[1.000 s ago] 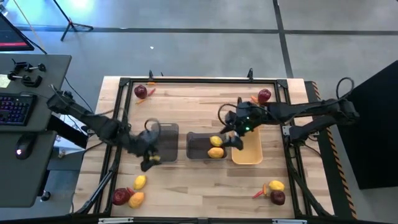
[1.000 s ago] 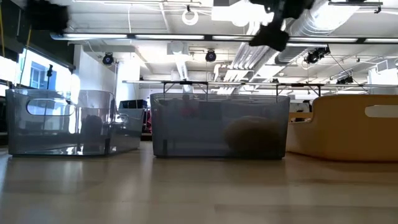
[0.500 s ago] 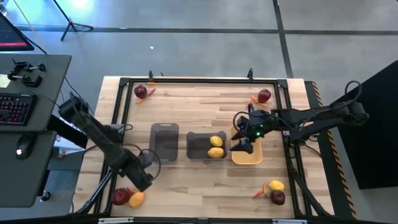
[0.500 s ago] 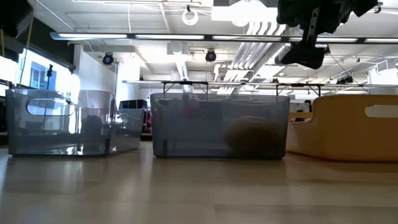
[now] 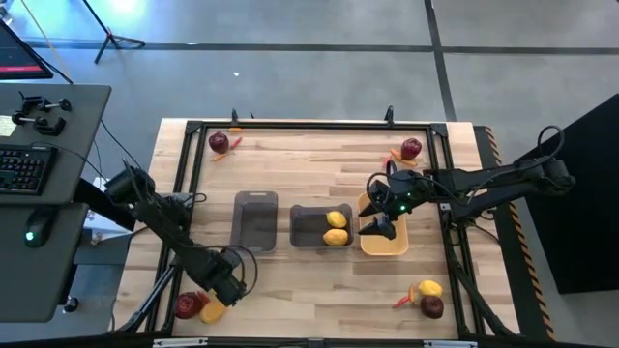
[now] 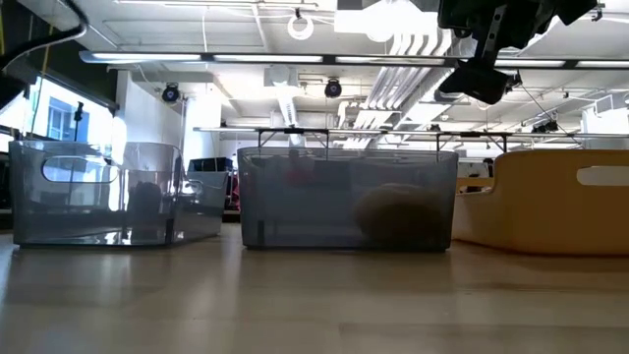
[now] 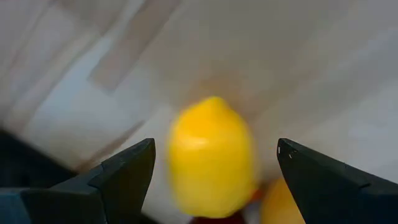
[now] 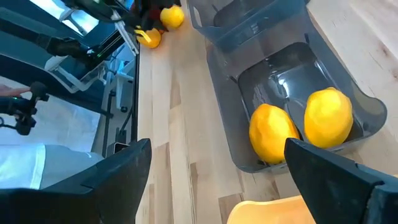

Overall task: Sort produce into baskets
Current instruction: Put the lemon into the right black bin

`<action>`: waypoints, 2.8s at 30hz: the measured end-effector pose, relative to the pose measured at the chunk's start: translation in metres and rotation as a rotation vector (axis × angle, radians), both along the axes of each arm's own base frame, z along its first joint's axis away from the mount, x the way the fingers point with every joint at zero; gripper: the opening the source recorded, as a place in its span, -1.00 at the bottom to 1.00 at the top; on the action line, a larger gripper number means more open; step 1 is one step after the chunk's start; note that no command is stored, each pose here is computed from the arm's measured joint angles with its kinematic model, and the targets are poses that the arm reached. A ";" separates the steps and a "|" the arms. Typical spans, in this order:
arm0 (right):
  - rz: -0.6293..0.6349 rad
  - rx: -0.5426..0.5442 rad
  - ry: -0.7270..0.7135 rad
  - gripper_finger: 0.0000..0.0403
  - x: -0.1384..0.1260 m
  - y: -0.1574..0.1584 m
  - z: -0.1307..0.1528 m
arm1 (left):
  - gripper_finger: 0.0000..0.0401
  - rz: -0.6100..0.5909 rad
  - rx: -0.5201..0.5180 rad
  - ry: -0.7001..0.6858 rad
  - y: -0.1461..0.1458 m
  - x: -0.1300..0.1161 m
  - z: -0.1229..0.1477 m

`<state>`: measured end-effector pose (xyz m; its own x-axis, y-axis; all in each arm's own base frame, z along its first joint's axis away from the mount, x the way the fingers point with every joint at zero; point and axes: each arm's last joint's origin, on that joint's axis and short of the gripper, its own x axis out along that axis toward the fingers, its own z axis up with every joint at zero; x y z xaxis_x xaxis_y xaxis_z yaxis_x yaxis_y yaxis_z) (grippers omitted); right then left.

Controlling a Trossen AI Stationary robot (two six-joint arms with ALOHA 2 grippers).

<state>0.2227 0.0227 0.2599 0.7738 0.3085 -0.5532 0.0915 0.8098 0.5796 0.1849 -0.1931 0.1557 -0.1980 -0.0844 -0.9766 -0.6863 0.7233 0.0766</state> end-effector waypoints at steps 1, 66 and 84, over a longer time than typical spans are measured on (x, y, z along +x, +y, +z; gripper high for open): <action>0.001 -0.002 -0.001 0.78 0.000 0.000 0.000 | 0.61 -0.005 0.011 0.014 -0.001 -0.001 -0.003; -0.259 0.055 0.003 0.78 0.003 -0.006 0.002 | 0.23 -0.413 0.354 -0.963 0.125 0.171 0.084; -0.146 0.403 0.131 0.78 0.000 0.021 0.004 | 0.42 -0.528 0.188 -1.096 0.106 0.122 0.146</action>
